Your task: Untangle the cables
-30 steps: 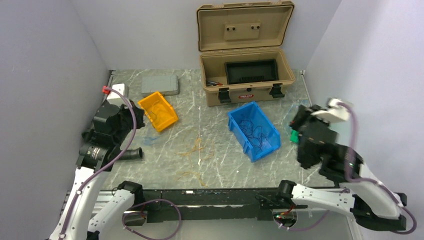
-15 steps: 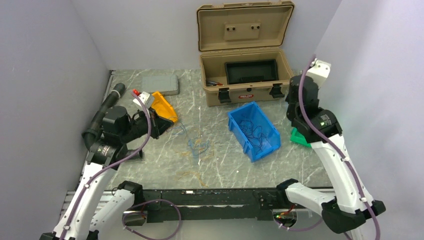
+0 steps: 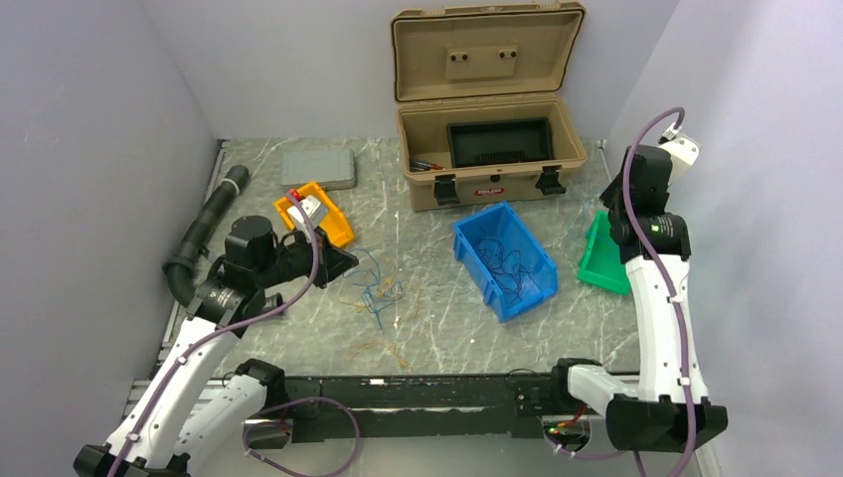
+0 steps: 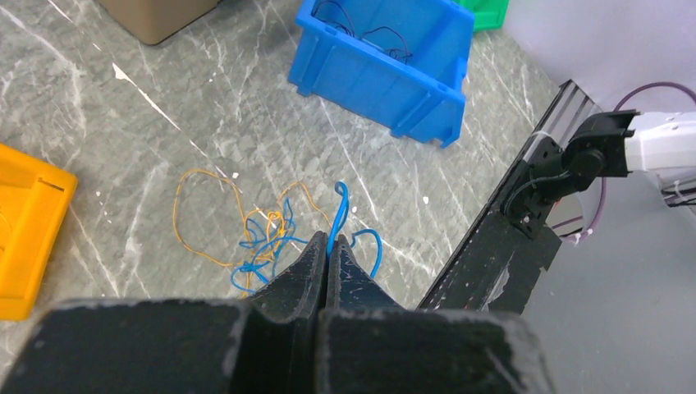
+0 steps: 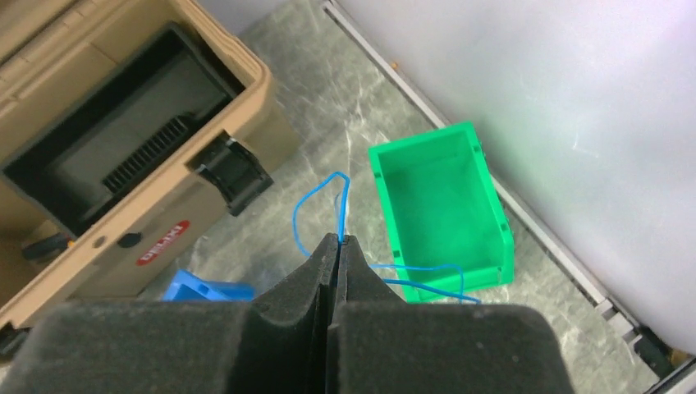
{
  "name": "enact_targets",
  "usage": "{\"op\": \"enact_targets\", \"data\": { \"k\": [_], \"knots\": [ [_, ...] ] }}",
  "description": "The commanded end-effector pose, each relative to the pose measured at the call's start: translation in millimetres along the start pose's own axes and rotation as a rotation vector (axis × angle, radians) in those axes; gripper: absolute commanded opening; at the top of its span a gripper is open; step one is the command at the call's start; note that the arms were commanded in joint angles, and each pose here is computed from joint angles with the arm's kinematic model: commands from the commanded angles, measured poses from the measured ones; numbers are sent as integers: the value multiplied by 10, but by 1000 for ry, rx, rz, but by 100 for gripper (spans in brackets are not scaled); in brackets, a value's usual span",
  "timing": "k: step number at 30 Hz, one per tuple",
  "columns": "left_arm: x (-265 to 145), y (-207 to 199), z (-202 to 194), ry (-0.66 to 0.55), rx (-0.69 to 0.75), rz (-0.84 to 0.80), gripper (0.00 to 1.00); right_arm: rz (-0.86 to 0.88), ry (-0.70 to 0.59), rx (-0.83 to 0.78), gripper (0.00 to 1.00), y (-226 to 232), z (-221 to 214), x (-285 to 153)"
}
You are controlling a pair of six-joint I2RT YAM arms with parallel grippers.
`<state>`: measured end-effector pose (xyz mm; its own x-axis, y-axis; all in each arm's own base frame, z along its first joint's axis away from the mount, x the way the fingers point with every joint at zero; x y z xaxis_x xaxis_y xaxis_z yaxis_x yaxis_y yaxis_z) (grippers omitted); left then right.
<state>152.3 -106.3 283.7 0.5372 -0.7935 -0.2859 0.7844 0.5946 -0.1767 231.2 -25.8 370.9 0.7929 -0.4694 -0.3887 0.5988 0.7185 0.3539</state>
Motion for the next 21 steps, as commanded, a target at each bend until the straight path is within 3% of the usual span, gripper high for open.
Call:
{"op": "enact_targets", "data": {
  "k": [1, 8, 21],
  "knots": [
    [-18, -19, 47, -52, 72, -8, 0, -3, 15, 85, 0, -67, -71, 225],
    [-55, -40, 31, -69, 88, 2, 0, -79, 5, 127, 0, -193, 23, 397],
    [-80, -57, 12, -80, 97, 6, 0, -7, -133, 150, 0, 31, 757, -42]
  ]
}}
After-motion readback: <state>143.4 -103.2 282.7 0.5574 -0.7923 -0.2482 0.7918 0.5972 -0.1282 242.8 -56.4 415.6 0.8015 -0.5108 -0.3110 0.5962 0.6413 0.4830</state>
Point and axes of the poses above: each gripper's point midway between its finger pads, its own x axis out along the fingers, its own y axis along the line the jaws close on, z = x × y, the point moved 10 cm from there along -x, back along the fingers, and after that the axes turned 12 degrees about x, right-handed, at the moved point
